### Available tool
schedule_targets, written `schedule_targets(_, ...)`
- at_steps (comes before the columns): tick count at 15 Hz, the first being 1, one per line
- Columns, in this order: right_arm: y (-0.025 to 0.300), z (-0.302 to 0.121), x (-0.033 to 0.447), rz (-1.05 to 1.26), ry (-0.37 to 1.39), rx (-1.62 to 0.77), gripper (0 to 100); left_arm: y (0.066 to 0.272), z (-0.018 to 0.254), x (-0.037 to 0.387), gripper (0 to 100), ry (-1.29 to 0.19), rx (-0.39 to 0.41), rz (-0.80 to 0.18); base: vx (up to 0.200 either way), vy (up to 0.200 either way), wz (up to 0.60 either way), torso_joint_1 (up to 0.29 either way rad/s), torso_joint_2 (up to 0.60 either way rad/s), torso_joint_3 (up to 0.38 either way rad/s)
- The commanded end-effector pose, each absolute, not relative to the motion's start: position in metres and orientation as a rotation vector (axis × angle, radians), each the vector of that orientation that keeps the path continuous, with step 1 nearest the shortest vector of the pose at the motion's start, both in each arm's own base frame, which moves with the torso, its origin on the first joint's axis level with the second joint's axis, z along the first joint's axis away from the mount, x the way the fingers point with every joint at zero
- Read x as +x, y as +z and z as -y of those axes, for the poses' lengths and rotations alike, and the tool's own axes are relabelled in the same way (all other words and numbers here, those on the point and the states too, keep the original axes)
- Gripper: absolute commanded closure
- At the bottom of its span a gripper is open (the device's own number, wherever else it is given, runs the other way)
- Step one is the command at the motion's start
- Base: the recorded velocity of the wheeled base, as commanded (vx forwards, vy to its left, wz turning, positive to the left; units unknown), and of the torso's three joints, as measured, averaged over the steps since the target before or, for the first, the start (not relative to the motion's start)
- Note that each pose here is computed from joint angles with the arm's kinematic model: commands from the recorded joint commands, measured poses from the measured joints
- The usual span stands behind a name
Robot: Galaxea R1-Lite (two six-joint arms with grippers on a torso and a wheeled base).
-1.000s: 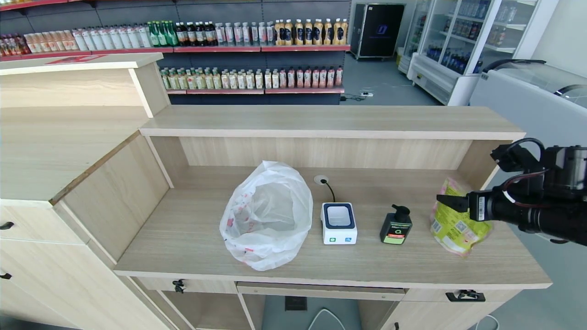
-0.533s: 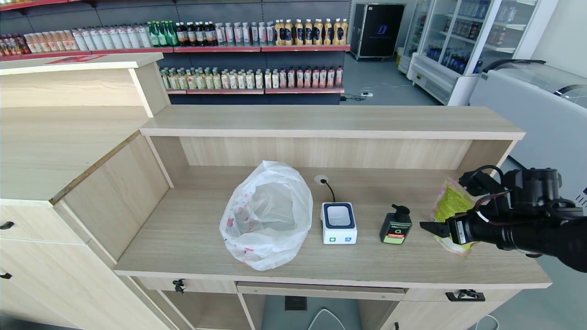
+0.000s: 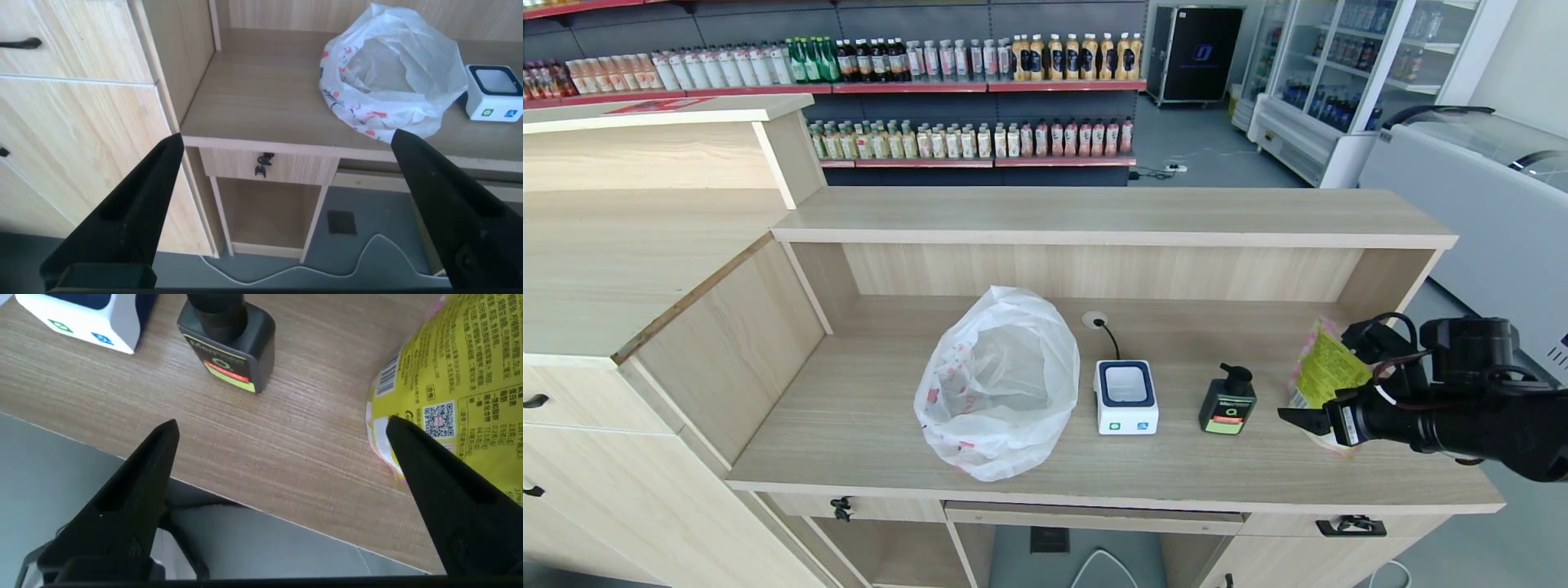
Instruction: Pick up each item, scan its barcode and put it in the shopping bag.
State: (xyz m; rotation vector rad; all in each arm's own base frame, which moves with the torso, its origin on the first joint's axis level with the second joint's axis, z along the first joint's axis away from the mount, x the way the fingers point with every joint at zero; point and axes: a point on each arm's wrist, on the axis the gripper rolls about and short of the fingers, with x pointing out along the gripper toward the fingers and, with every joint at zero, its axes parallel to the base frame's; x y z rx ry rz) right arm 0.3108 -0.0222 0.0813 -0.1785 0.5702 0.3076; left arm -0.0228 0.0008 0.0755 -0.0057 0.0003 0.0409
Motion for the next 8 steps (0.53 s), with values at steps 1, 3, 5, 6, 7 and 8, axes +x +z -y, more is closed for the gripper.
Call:
schedule_targets(1,0.066,0.030,0.317,-0.592,0.334,-0.185,0,0.075,-0.001,-0.023,0,0.041,-0.006,0.000,0.000,0.000,0.00,0.000,0.00,0.000)
schedule_targets(3,0.058,0.034,0.323,-0.586,0.376,-0.203,0,0.075,-0.001,-0.023,0,0.041,-0.006,0.000,0.000,0.000,0.00,0.000,0.00,0.000)
schedule_targets(5,0.054,0.035,0.329,-0.568,0.411,-0.197,0,0.075,-0.001,-0.023,0,0.041,-0.006,0.000,0.000,0.000,0.00,0.000,0.00,0.000)
schedule_targets(6,0.049,0.035,0.333,-0.552,0.443,-0.190,0,0.075,-0.001,-0.023,0,0.041,-0.006,0.000,0.000,0.000,0.00,0.000,0.00,0.000)
schedule_targets(7,0.046,0.035,0.336,-0.538,0.467,-0.186,0,0.075,-0.001,-0.023,0,0.041,-0.006,0.000,0.000,0.000,0.00,0.000,0.00,0.000)
schedule_targets(8,0.042,0.035,0.338,-0.534,0.491,-0.178,0,0.075,-0.001,-0.023,0,0.041,-0.006,0.000,0.000,0.000,0.00,0.000,0.00,0.000)
